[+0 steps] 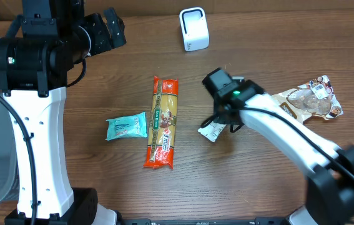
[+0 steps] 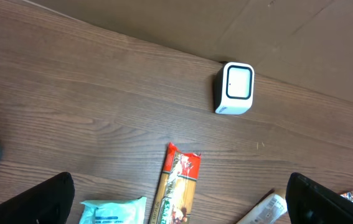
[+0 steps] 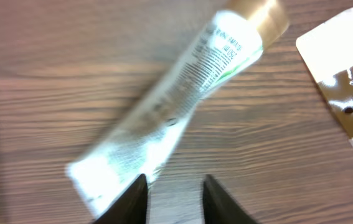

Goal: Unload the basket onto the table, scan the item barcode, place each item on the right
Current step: 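Lift the Pantene tube upright with the right gripper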

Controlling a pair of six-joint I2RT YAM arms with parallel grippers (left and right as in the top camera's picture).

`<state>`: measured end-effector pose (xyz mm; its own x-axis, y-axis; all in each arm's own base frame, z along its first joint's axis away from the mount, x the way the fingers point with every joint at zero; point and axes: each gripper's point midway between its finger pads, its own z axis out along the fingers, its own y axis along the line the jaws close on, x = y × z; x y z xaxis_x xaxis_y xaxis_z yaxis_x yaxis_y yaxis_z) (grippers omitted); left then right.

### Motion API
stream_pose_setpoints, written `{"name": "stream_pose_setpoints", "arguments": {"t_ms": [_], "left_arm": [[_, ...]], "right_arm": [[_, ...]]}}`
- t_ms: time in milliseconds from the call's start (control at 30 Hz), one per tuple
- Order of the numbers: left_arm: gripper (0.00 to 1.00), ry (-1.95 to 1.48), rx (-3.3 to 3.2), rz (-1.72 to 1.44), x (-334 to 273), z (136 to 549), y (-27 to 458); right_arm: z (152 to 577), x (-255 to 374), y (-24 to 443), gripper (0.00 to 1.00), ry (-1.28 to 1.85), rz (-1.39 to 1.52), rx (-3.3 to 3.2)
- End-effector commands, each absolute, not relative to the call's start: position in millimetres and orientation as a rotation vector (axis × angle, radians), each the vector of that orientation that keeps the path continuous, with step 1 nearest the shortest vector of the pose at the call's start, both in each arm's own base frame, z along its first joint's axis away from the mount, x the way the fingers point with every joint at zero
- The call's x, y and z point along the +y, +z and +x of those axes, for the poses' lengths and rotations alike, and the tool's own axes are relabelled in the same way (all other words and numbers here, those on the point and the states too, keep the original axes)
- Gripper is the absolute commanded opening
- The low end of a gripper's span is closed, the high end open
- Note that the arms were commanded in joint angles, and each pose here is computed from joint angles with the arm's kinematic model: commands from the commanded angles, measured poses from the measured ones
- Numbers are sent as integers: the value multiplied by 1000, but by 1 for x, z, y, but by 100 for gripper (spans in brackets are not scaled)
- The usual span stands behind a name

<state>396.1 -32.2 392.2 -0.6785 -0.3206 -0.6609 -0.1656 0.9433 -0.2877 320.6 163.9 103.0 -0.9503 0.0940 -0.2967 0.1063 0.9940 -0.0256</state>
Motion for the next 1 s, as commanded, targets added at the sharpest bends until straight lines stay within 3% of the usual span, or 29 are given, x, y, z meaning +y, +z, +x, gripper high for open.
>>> {"name": "stream_pose_setpoints", "arguments": {"t_ms": [0,33,167,400,667,800,933,967], "left_arm": [[100,-262,2319,-367,-30,399,393],[100,-262,2319,-367,-30,399,393],[99,-262,2319,-367,-30,399,393],[100,-262,2319,-367,-30,399,393],[100,-262,2319,-367,-30,399,393],[100,-262,2319,-367,-30,399,393],[99,-262,2319,-367,-30,399,393],[99,-262,2319,-367,-30,399,393]], "right_arm": [[325,174,112,49,121,359,2820],[327,179,106,66,154,398,2820],[321,195,66,99,262,512,2896],[314,185,31,98,352,637,2975],[320,168,6,82,492,683,2938],[324,169,-1,61,642,631,2907],[321,163,-3,21,664,607,2923],[321,164,-3,17,671,595,2926]]}}
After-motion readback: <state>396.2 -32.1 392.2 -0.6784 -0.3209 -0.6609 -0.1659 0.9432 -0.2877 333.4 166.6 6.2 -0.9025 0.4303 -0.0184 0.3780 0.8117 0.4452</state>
